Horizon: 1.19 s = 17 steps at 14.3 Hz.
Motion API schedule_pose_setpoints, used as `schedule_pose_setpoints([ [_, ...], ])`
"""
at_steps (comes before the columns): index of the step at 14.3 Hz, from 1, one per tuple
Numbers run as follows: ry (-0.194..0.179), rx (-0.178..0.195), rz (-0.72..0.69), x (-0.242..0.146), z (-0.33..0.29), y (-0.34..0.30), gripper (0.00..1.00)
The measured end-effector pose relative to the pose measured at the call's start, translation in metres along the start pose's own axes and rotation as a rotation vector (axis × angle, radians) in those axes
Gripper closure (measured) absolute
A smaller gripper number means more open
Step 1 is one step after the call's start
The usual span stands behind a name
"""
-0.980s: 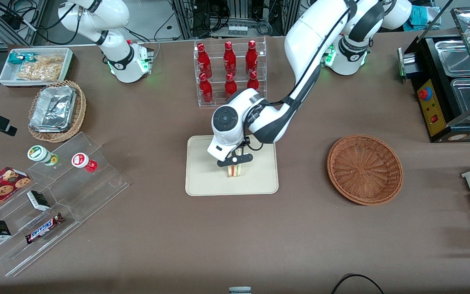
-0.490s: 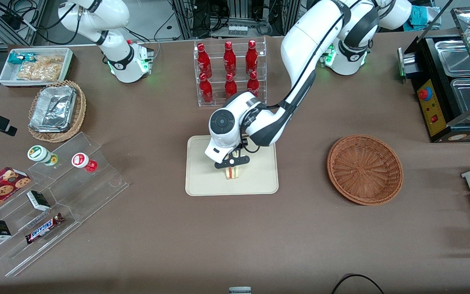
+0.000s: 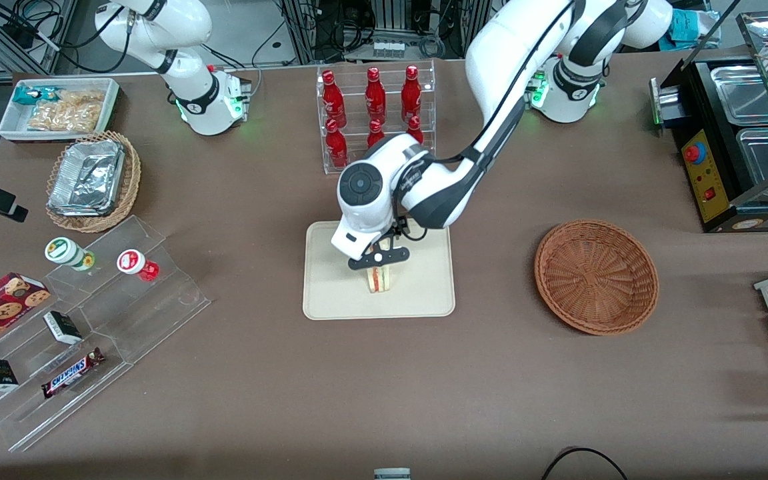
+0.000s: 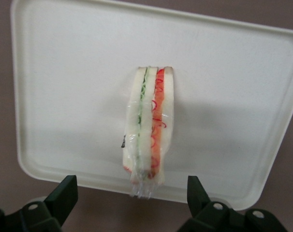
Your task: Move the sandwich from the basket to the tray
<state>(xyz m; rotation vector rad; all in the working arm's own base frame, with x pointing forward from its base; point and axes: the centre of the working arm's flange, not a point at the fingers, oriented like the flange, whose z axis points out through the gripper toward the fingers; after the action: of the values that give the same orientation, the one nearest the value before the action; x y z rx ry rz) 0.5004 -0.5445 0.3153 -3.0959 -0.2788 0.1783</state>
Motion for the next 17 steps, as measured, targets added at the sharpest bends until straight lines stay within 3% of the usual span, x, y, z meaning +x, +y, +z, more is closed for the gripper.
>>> schedule_pose_setpoints([
  [2,0.019,0.026,-0.014,0.005,-0.025,-0.015,0.00],
  [6,0.018,0.087,-0.063,0.027,-0.046,-0.067,0.00],
  [9,-0.010,0.106,-0.006,0.054,-0.054,-0.123,0.00],
  [14,-0.054,0.103,0.109,0.080,-0.095,-0.257,0.00],
  [17,-0.114,0.109,0.181,0.081,-0.125,-0.336,0.00],
])
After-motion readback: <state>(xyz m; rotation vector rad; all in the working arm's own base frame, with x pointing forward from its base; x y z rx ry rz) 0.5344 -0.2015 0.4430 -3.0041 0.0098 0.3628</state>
